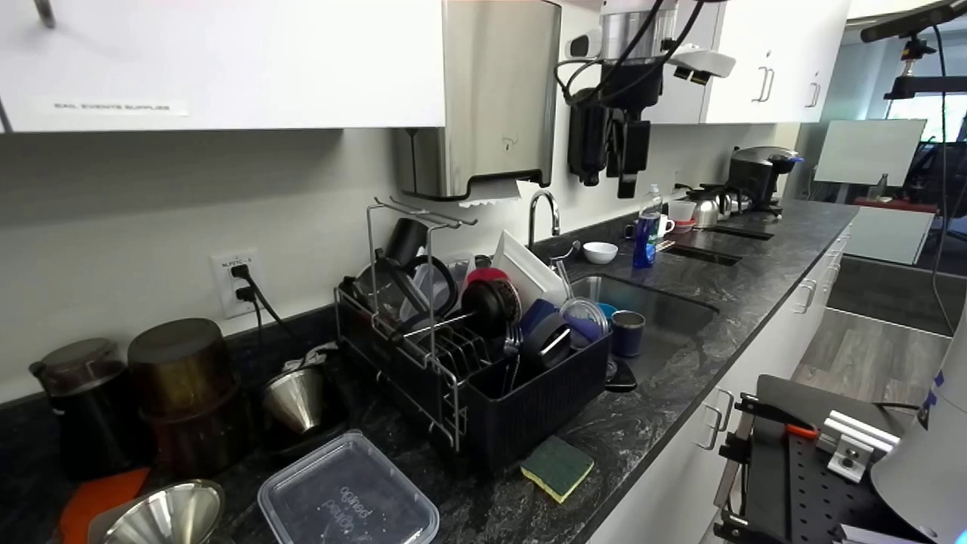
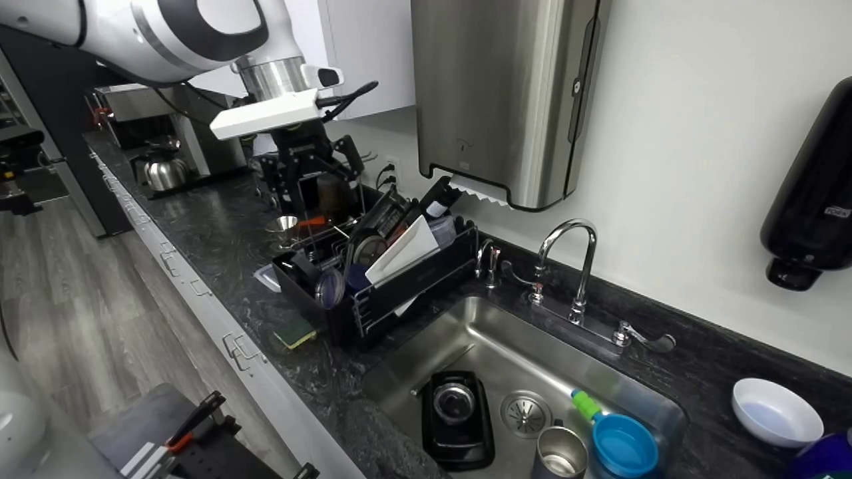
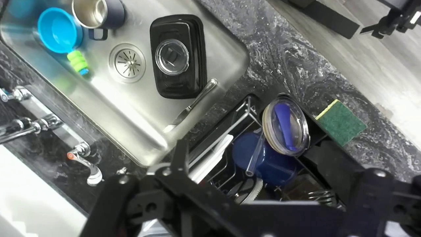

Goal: Take the straw from the dish rack and put it in the mug in the sink

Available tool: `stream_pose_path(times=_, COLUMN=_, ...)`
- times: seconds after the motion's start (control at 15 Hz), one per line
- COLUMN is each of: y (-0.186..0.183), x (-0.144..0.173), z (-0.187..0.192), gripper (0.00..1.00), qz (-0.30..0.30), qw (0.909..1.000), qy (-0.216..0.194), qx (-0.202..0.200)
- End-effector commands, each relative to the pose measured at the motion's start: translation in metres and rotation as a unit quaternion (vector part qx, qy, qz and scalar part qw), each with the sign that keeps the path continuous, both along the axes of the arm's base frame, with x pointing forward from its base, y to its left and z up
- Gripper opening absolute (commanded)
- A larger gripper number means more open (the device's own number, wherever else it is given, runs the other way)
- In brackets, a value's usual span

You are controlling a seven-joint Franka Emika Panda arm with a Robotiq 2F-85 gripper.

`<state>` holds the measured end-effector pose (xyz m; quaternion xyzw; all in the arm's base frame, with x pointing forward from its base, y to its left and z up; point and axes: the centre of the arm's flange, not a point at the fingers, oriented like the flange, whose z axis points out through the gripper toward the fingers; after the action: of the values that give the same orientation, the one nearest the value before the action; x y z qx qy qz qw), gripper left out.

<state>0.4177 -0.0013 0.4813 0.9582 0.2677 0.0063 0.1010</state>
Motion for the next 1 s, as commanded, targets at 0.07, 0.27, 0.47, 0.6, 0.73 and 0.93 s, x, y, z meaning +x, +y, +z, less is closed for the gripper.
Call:
stream_pose_path(times=0.07, y=-0.032, x=0.019, z=-0.024, gripper=1.0, qz=0.113, qw=0.9924, qy=0.002, qx=0.05)
stream_pose_path(times=0.27, y=-0.054, x=0.033, z=-0.045, gripper=1.0, qz=0.177, qw=0.9802, qy=-0.006, qx=0.089)
stream_pose_path(times=0.47, y=-0.075, x=0.048, z=-0.07, gripper=1.0, qz=0.24, qw=0.9621, qy=-0.014, qx=0.128)
stream_pose_path(times=0.6, y=-0.082, x=0.054, z=-0.085, gripper=1.0, qz=0.276, qw=0.9485, qy=-0.017, qx=0.153)
stream_pose_path(times=0.73, y=-0.086, x=0.061, z=-0.098, gripper=1.0, qz=0.302, qw=0.9359, qy=-0.016, qx=0.181)
stream_pose_path(times=0.93, y=-0.079, x=0.052, z=-0.1, gripper=1.0, qz=0.289, qw=0.9413, qy=-0.016, qx=0.175)
